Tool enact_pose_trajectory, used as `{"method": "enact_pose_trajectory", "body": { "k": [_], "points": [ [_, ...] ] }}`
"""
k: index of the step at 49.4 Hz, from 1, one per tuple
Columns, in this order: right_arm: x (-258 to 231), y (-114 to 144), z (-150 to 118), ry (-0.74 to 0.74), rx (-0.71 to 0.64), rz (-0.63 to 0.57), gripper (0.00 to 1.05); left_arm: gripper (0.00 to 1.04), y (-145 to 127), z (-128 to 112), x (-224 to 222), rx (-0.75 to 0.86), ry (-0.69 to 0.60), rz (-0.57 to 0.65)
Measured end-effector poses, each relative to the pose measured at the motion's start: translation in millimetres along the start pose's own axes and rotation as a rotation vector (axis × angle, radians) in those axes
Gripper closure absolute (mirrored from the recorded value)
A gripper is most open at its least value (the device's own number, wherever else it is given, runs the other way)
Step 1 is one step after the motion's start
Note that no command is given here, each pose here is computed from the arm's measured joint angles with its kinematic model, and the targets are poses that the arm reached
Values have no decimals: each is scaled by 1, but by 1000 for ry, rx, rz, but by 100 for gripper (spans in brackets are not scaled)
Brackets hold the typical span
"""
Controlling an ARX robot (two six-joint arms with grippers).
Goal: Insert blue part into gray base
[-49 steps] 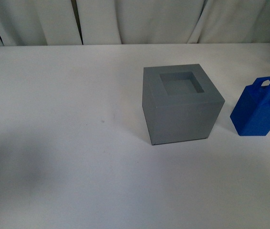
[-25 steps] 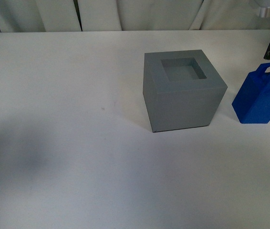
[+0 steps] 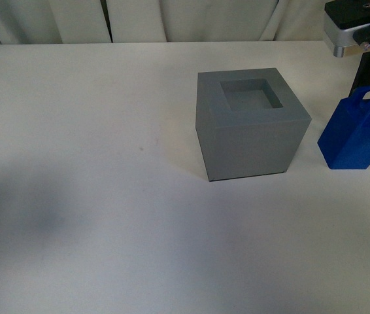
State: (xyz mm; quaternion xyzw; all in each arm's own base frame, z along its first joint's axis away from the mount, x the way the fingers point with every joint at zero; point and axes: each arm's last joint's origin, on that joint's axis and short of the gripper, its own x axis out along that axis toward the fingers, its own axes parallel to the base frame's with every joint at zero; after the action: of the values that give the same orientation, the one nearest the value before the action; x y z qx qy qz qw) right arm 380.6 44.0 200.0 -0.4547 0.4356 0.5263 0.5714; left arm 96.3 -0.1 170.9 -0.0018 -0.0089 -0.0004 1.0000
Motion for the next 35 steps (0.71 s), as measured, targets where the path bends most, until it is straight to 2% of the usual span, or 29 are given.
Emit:
{"method": "enact_pose_trajectory", "body": {
  "k": [20, 32, 35],
  "points": [
    [8, -2, 6, -2, -20, 2, 8, 6, 0, 0, 0, 0, 0, 0],
    [8, -2, 6, 7, -23, -1, 53, 6, 0, 0, 0, 0, 0, 0],
    [8, -2, 5, 5, -21, 1, 58, 6, 0, 0, 0, 0, 0, 0]
  ]
}}
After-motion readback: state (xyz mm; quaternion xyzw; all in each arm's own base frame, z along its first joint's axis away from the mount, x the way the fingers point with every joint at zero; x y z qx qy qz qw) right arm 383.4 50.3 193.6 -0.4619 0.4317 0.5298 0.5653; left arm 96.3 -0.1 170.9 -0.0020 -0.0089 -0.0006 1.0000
